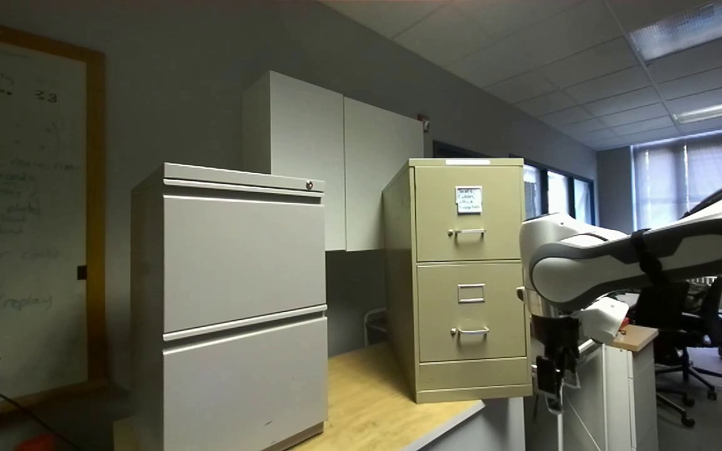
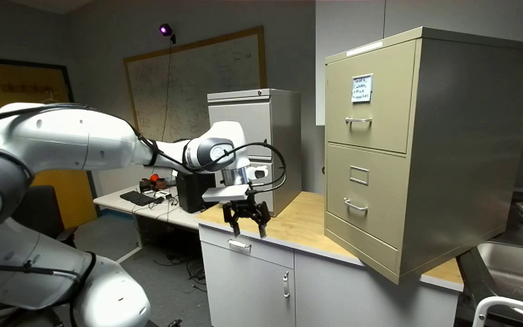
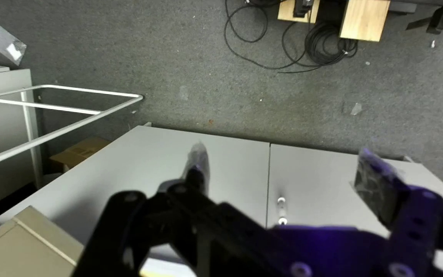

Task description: Open the bottom drawer of the right cabinet

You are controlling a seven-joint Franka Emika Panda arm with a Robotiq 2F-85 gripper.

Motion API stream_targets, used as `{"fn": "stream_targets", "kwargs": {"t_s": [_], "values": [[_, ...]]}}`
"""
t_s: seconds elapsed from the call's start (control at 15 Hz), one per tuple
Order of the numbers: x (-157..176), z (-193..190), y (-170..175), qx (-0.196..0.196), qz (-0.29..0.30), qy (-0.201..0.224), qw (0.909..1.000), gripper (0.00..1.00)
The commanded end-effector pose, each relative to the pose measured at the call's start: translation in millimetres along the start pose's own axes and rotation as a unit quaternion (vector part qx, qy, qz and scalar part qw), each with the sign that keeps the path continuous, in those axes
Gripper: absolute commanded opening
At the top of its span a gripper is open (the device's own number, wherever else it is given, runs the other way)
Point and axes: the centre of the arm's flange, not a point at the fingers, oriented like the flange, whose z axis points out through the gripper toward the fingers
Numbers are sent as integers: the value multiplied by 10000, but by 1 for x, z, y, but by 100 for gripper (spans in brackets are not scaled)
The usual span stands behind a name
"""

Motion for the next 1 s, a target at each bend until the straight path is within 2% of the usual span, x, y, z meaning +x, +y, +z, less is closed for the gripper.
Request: {"fn": "stream_targets", "kwargs": {"t_s": [0.0,0.2,0.47,0.93], "values": [[32,-25,49,-217,517,342,9978,100],[56,-34,90,-195,856,657,9940,100],[92,-33,146,-57,1251,864,9884,100],[159,-37,227,504,1919,1160,9732,100]]}}
